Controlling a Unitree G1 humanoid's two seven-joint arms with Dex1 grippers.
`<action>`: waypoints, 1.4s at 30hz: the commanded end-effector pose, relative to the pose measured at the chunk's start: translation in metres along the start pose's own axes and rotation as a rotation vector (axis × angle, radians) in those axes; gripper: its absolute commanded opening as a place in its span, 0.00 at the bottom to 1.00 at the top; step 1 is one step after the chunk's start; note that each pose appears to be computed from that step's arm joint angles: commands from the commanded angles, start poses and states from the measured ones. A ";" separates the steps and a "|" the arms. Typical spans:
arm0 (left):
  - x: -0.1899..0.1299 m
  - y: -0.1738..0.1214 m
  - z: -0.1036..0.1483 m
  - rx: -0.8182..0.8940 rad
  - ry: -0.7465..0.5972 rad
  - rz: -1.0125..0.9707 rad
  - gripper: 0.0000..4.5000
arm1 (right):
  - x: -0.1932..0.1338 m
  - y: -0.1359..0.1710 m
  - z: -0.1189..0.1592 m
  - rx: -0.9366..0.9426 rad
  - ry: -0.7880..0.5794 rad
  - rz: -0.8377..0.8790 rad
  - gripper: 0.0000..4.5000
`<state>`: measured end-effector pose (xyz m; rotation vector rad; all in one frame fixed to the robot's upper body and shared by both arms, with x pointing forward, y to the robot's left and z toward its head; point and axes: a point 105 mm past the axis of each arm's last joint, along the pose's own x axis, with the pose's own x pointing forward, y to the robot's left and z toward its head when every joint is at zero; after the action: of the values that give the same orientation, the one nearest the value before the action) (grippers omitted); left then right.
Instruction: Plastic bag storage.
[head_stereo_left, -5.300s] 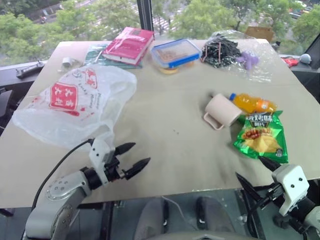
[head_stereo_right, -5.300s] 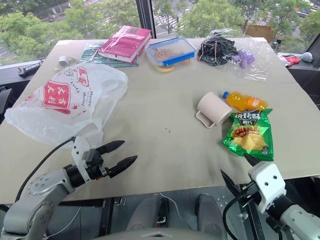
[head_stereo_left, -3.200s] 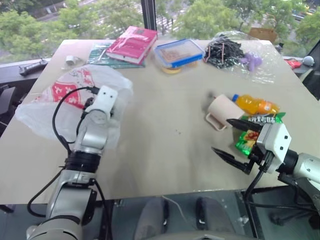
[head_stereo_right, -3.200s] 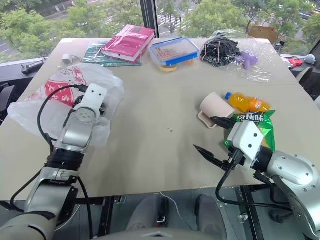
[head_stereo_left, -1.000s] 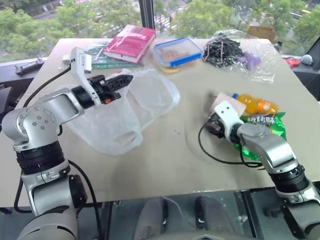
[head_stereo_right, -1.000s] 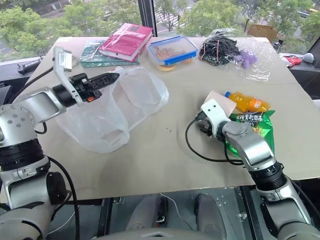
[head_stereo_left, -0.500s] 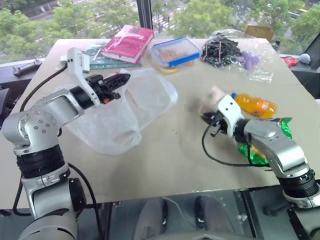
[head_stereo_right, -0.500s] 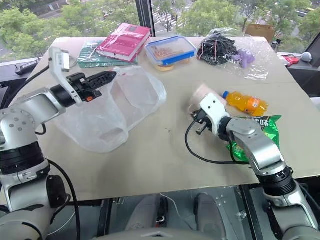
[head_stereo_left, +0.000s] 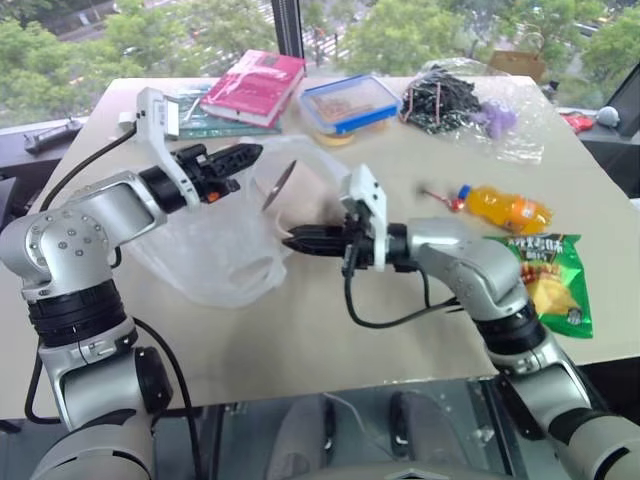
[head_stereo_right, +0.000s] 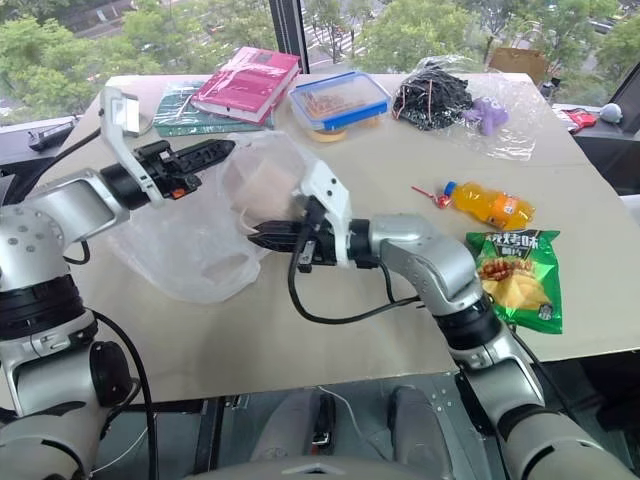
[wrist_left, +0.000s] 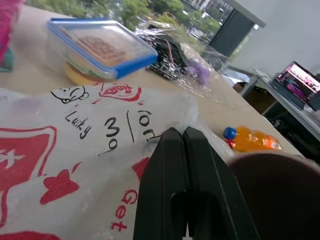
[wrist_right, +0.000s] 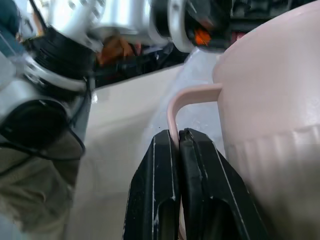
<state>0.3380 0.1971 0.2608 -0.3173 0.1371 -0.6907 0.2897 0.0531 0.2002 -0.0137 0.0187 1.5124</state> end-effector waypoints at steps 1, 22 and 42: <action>-0.018 -0.027 0.014 0.042 -0.013 -0.112 0.00 | 0.011 -0.010 0.001 -0.096 0.035 0.023 0.01; -0.013 -0.039 -0.034 -0.076 0.036 -0.055 0.00 | 0.088 -0.081 -0.011 -0.474 0.179 -0.317 0.18; 0.030 -0.021 -0.015 -0.092 -0.063 -0.062 0.00 | -0.105 0.011 0.079 -0.490 -0.033 -0.370 1.00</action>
<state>0.3438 0.1593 0.2408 -0.4506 0.1546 -0.7221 0.2912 -0.0322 0.2741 -0.3750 -0.3874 1.1342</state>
